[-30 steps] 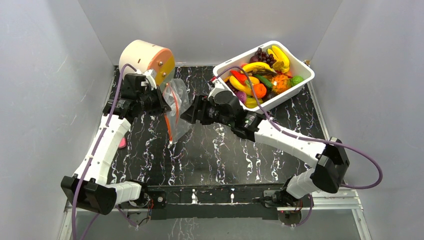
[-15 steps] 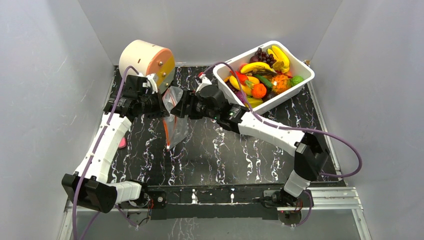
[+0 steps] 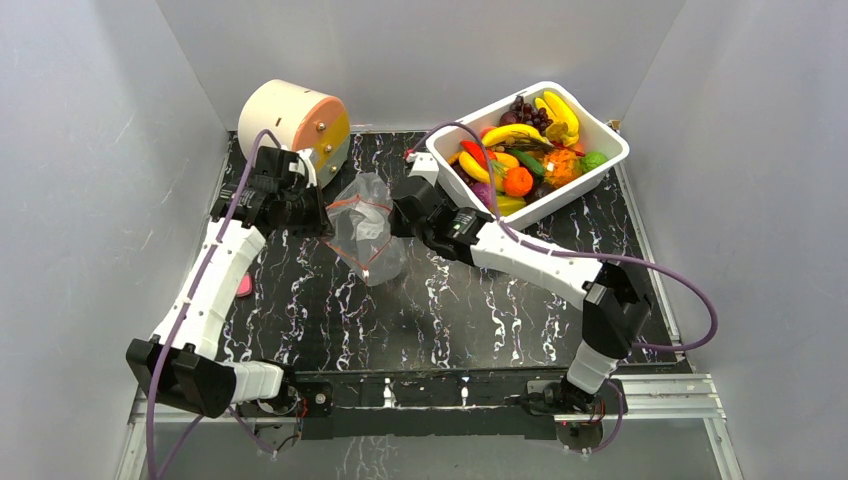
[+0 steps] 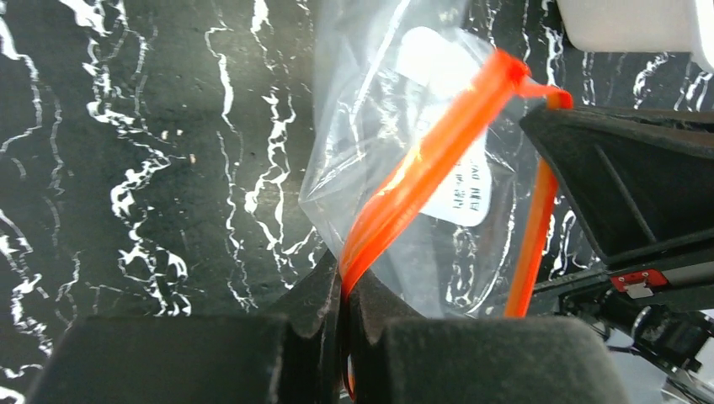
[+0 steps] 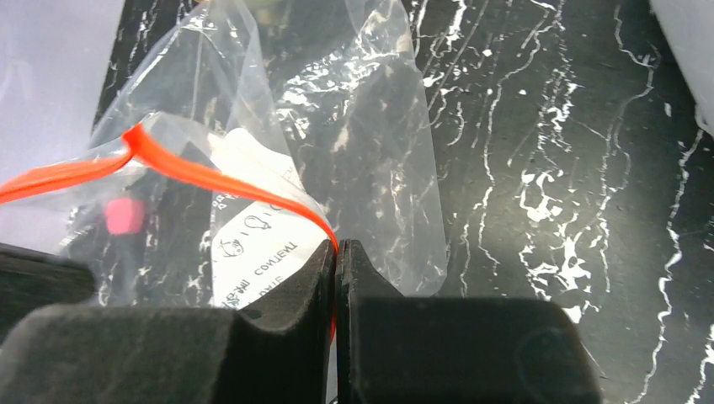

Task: Place the food in the zip-top bag and seal the zipper
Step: Open the zipper of the food storage bag.

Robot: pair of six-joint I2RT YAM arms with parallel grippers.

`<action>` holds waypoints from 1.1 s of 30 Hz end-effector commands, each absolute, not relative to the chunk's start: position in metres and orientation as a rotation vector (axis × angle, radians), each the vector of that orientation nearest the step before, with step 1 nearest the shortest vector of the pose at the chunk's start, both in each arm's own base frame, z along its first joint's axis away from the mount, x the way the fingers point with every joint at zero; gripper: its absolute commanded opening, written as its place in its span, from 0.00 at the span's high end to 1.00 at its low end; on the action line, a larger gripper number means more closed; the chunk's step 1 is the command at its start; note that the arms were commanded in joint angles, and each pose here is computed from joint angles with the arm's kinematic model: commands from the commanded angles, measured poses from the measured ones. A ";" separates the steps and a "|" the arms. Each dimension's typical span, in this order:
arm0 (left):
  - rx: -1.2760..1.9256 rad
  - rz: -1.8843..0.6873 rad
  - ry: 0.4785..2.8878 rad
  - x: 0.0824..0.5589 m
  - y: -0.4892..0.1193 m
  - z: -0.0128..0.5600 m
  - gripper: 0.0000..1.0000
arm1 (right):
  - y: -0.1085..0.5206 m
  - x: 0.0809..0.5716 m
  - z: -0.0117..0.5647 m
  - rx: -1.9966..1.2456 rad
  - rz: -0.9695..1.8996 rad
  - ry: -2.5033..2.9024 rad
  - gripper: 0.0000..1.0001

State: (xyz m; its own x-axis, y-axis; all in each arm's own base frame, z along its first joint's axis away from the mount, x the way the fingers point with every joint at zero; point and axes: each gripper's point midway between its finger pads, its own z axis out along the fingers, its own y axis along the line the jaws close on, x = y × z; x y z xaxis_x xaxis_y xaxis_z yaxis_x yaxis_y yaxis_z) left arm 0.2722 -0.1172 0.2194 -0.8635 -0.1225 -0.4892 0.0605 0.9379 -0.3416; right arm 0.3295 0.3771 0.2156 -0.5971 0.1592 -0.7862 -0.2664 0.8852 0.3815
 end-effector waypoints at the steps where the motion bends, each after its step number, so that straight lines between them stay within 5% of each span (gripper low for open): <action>1: -0.040 -0.363 2.552 0.276 -0.103 0.234 0.99 | 0.360 0.335 0.233 -0.032 0.551 2.061 1.00; 20: 0.075 -1.009 2.360 0.271 -0.182 0.255 0.49 | 0.389 0.303 0.280 0.001 1.016 1.904 1.00; 28: -0.001 -0.790 2.414 0.281 -0.158 0.242 0.58 | 0.385 0.302 0.277 0.008 1.012 1.905 1.00; 33: -0.005 -0.712 2.367 0.282 -0.147 0.252 0.88 | 0.381 0.303 0.273 0.026 0.993 1.906 1.00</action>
